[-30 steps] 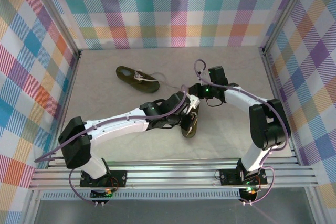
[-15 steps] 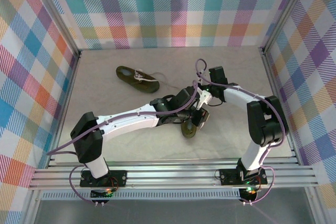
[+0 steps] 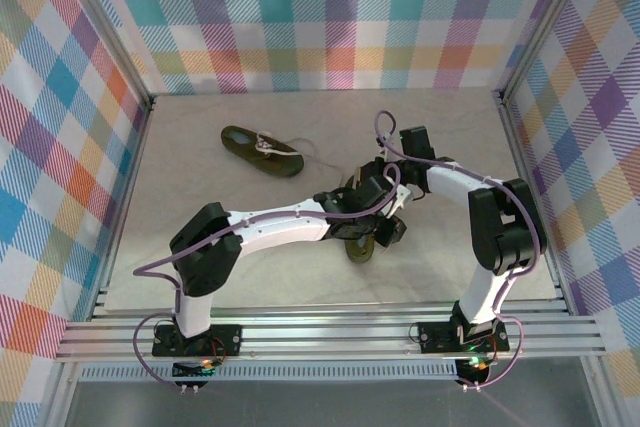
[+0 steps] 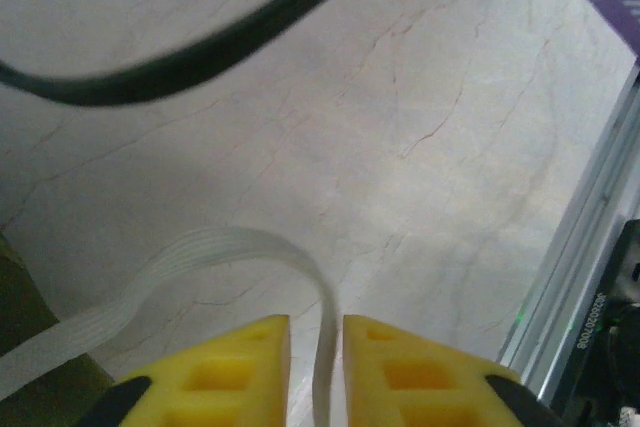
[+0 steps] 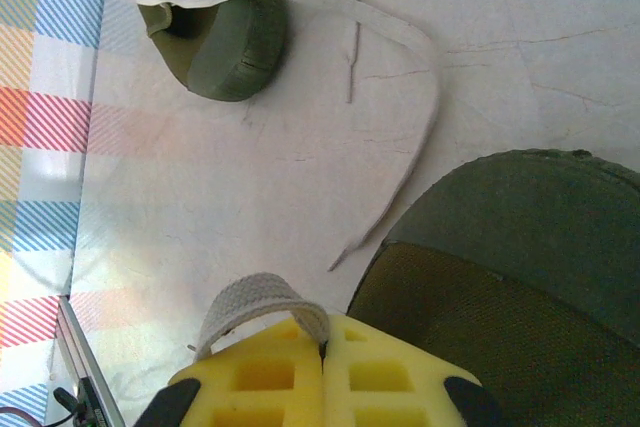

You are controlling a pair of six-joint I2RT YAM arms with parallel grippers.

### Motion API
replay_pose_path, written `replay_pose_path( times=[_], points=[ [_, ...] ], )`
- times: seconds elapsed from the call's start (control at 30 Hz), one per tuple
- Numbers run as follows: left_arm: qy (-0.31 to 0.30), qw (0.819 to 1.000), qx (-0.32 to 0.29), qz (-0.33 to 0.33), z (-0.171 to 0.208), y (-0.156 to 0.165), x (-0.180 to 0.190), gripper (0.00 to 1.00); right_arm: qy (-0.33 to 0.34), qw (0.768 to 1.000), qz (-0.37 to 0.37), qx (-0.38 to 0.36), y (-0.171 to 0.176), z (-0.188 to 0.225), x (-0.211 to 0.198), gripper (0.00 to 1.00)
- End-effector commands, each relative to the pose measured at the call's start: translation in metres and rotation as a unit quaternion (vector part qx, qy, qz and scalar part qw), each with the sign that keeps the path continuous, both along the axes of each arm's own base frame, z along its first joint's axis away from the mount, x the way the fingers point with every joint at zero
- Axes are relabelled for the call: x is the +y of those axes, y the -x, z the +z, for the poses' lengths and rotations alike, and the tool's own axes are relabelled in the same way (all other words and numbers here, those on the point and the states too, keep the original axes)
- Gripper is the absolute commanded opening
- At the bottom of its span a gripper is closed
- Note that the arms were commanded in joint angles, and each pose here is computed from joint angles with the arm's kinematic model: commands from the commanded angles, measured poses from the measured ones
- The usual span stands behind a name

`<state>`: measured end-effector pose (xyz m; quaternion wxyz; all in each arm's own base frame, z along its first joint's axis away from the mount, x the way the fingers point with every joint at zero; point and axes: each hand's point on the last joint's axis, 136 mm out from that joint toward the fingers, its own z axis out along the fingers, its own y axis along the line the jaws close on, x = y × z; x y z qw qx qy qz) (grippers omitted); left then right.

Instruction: Tie the shoes

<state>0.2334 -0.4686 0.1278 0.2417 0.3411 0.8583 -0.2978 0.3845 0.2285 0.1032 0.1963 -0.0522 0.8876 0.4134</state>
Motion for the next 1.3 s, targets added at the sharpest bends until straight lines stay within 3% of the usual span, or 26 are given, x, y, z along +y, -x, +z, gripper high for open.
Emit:
replay_pose_path(
  times=[0.0, 0.1, 0.17, 0.3, 0.5, 0.7, 0.93, 1.13, 1.27],
  points=[
    [0.037, 0.999, -0.026, -0.007, 0.030, -0.003, -0.013, 0.37, -0.013, 1.000, 0.003, -0.014, -0.009, 0.010, 0.002, 0.00],
    [0.050, 0.998, -0.040, -0.003, 0.046, -0.003, -0.007, 0.52, -0.010, 1.000, 0.001, -0.014, -0.009, 0.009, 0.000, 0.00],
    [0.057, 0.997, -0.054, 0.004, 0.057, -0.003, 0.001, 0.56, -0.011, 1.000, 0.004, -0.015, -0.008, 0.009, 0.001, 0.00],
    [0.065, 0.994, -0.077, 0.048, 0.076, -0.009, 0.030, 0.57, -0.016, 1.000, 0.008, -0.025, -0.006, 0.013, 0.001, 0.00],
    [0.063, 0.980, -0.069, 0.175, 0.064, -0.028, 0.095, 0.57, -0.011, 0.999, -0.011, -0.032, -0.002, 0.015, -0.002, 0.00],
    [0.038, 0.967, -0.068, 0.241, 0.051, -0.053, 0.138, 0.54, 0.002, 0.997, 0.019, -0.074, 0.015, 0.022, 0.007, 0.00],
    [0.072, 0.972, -0.084, 0.207, 0.062, -0.085, 0.154, 0.54, 0.025, 0.987, 0.063, -0.145, 0.029, 0.032, 0.008, 0.00],
    [0.125, 0.986, -0.030, 0.106, 0.058, -0.089, 0.130, 0.56, 0.037, 0.980, 0.099, -0.166, 0.036, 0.033, 0.009, 0.00],
    [0.129, 0.988, -0.019, 0.085, 0.051, -0.094, 0.118, 0.57, 0.037, 0.980, 0.100, -0.167, 0.037, 0.035, 0.009, 0.00]
  ],
)
